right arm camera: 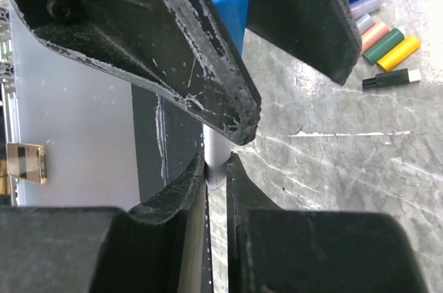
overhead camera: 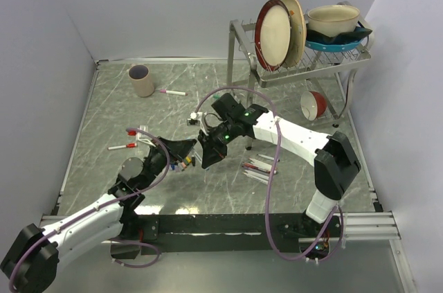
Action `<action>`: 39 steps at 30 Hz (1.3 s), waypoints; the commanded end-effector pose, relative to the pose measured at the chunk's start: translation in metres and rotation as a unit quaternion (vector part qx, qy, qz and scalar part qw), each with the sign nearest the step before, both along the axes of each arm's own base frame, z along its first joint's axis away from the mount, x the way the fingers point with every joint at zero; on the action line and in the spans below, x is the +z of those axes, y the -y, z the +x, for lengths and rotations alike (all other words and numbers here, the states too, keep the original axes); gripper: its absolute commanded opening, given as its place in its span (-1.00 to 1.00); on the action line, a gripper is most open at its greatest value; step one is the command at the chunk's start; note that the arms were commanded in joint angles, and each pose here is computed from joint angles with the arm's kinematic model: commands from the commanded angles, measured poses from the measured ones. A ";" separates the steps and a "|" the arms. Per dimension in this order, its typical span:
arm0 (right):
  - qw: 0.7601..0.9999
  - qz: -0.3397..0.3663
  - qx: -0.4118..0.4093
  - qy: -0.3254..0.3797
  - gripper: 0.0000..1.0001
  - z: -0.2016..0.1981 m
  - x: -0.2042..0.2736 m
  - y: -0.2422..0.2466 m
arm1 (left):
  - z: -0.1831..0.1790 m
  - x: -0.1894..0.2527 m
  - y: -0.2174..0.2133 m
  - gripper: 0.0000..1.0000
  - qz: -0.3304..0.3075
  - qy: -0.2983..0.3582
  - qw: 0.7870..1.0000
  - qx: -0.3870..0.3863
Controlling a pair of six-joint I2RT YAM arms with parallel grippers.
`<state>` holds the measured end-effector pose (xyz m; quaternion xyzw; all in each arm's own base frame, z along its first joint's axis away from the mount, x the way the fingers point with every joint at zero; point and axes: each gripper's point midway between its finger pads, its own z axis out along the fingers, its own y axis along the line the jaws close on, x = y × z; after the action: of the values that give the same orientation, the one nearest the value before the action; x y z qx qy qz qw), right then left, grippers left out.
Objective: Open the pen caps
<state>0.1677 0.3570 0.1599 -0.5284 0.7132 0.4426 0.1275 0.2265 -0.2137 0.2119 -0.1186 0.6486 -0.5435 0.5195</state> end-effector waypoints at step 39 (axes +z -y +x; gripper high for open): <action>1.000 -0.004 0.014 0.001 -1.00 -0.009 -0.002 0.001 | 0.020 0.007 -0.053 -0.98 -0.037 -0.012 0.993 0.114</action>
<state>0.1652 0.3772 0.1595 -0.5209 0.7083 0.4641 0.1079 0.2170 -0.2134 0.2223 -0.1275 0.6249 -0.5835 0.5027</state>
